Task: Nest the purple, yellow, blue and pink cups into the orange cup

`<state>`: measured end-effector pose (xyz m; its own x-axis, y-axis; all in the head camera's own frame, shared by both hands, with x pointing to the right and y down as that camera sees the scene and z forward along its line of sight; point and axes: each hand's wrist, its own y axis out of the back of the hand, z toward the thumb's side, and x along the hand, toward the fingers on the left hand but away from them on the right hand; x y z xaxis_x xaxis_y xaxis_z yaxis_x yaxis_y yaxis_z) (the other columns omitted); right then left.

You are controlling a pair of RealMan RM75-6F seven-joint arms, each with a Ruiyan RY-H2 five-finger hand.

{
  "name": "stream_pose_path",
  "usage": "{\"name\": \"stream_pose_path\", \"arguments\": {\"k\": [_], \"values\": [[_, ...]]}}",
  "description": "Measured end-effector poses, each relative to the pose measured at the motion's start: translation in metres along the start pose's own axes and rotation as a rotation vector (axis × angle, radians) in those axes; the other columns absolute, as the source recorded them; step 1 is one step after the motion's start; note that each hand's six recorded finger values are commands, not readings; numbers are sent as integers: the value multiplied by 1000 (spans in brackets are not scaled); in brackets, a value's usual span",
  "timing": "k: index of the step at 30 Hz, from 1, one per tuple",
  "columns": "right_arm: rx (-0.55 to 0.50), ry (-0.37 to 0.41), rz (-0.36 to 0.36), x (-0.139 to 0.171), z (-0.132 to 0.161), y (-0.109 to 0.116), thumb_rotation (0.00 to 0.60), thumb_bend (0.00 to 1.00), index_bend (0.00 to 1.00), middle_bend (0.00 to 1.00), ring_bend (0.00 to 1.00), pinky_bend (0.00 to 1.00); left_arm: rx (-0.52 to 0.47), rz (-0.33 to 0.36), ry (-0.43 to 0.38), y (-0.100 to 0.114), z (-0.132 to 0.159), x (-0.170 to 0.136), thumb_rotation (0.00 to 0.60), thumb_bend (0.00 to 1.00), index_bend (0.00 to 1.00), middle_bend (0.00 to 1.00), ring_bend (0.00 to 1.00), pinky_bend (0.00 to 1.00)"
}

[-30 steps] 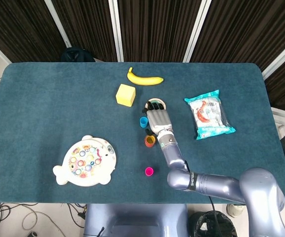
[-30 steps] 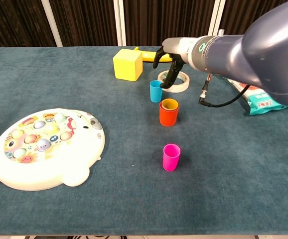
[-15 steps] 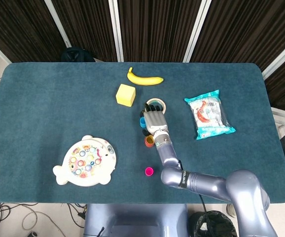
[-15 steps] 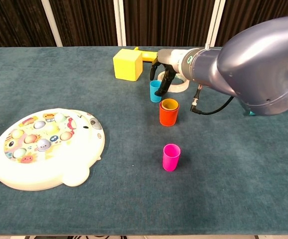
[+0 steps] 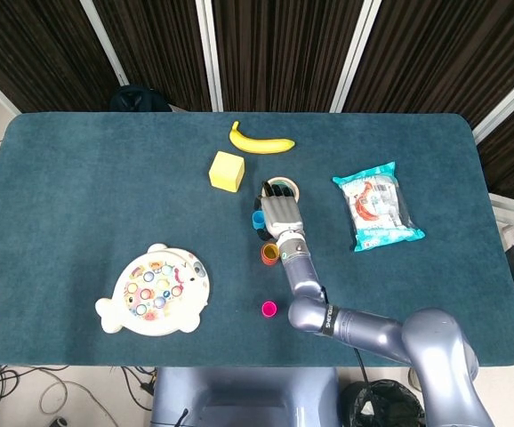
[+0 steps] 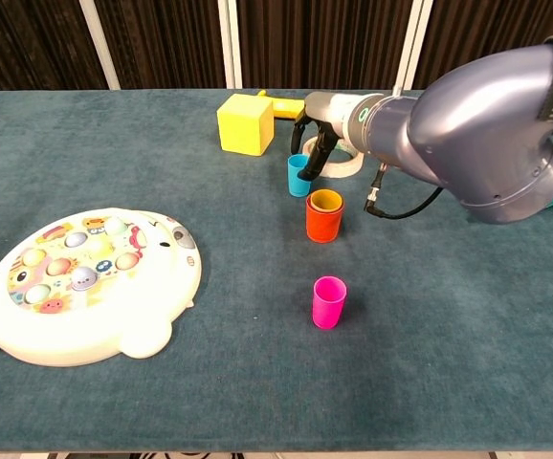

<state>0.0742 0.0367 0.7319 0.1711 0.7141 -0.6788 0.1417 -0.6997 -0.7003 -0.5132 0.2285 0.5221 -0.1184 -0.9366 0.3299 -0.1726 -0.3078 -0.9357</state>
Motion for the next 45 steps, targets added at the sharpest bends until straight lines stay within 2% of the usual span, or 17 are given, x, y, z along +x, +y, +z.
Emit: {"name": "stream_pose_path", "arguments": {"k": [12,33,45], "values": [[-7,0,-20,-5,5,4,600,397,385,0,77,112,-7,0,2,0,0,1,600,305,40,53,0,0],[-3,-9,-15,-9,4,-1,600,398,439,0,79,119,-9,-3,3,-1,-1,1,600,304,41,53,0,0],[-11,-14,-16,-12,1,-1,600,397,465,0,86,413,-7,-4,3,-1,-1,1,600,305,41,53,0,0]]}}
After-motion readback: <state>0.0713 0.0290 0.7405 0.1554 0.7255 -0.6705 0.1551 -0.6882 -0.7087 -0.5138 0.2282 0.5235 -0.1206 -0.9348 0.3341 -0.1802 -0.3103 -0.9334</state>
